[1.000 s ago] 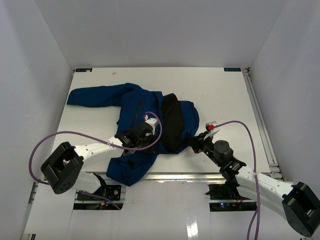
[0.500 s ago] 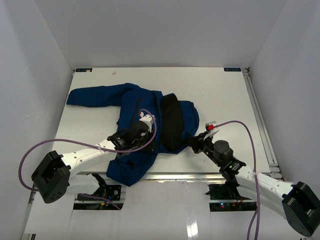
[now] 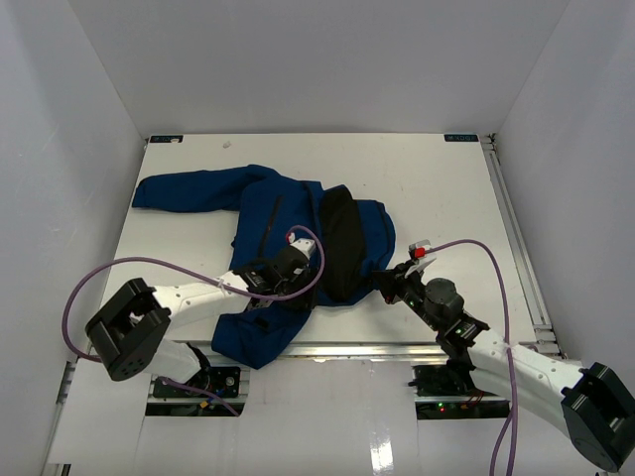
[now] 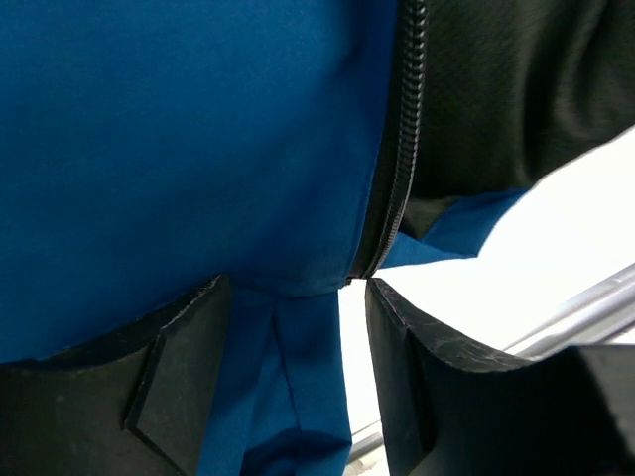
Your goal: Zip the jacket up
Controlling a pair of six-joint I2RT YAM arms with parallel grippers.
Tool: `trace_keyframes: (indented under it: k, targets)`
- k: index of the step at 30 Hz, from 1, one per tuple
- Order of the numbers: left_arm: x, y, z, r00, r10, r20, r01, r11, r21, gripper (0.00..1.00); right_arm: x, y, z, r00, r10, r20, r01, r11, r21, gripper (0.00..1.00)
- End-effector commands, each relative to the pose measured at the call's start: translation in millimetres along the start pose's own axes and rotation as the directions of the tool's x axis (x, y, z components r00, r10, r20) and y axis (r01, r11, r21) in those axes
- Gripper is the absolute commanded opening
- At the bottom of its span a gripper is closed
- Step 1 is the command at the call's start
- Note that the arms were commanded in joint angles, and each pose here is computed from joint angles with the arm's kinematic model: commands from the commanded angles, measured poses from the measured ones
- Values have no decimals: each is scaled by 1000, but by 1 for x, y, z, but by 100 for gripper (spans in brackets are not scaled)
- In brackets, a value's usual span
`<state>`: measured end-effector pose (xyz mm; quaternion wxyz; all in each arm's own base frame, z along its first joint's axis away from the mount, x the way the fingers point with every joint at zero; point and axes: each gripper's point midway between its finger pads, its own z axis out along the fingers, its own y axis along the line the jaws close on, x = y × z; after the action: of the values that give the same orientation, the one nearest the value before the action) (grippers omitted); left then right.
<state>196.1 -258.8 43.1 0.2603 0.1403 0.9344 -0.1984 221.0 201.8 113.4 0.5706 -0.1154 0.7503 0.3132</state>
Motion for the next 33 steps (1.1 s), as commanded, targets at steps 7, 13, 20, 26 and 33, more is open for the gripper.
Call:
trace_keyframes:
  k: [7,13,20,26,33]
  targets:
    - [-11,-1,11,999,6,39,-3,998,-65,37,-23,9,2,998,3,70,-1,1000,-26,8]
    - [-20,-3,3,997,-16,82,21,998,-56,17,-22,8,2,998,3,69,-2,1000,-22,8]
    - [-25,-15,-27,991,1,131,-7,999,42,62,-22,9,2,998,3,68,-1,1000,-28,8]
    - [-29,-3,-55,983,-1,182,-1,1000,12,66,-21,8,2,998,5,67,-3,1000,-26,8]
    - [-28,-4,-52,986,14,164,-19,1000,24,64,-23,9,3,998,3,68,-2,1000,-27,8]
